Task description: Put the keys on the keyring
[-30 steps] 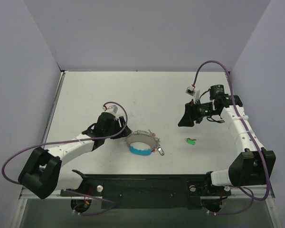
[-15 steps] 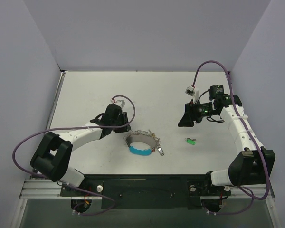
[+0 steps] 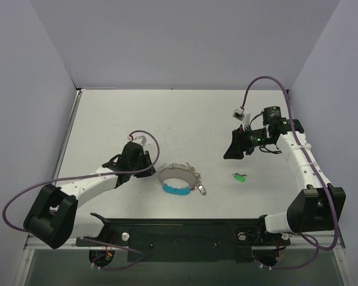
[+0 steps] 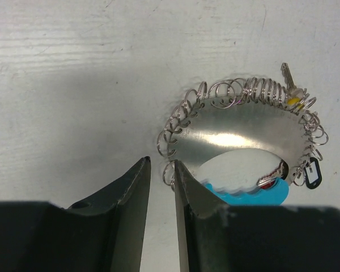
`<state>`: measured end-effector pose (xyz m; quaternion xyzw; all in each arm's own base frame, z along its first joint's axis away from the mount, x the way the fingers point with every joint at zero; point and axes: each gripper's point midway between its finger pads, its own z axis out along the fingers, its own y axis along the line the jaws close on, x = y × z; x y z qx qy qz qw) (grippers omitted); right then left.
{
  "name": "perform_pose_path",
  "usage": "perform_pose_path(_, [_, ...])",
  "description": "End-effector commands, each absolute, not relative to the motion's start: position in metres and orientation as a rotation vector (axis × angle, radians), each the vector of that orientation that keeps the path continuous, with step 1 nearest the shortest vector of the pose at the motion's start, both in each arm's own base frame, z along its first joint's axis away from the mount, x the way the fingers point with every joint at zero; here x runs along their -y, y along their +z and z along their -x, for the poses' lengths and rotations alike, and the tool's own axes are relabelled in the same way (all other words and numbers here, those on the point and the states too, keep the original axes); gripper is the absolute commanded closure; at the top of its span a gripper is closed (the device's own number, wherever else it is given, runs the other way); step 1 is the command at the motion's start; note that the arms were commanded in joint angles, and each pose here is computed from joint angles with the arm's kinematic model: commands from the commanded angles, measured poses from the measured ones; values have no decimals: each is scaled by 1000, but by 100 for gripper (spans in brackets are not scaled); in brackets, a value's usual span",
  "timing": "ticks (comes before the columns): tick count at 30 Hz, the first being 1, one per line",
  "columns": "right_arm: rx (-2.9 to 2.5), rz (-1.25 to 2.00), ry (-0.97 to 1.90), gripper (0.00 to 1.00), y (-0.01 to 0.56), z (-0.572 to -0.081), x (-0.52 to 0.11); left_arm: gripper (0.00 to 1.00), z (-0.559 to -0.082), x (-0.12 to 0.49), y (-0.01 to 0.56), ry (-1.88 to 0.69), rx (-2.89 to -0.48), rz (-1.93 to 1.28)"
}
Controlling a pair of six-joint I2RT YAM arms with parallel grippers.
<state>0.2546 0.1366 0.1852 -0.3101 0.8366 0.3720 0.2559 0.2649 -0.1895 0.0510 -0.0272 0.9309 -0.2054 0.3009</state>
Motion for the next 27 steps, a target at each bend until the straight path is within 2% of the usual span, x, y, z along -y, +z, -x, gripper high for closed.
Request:
perform_pose_path(1, [-2273, 862, 1044, 48, 184, -248, -139, 67, -270, 187, 65, -651, -2381, 179])
perform_pose_path(13, [-2273, 865, 1045, 48, 183, -248, -139, 68, -263, 192, 59, -845, -2362, 238])
perform_pose_path(27, [-2275, 866, 1046, 48, 183, -248, -139, 67, -261, 195, 46, -908, -2394, 244])
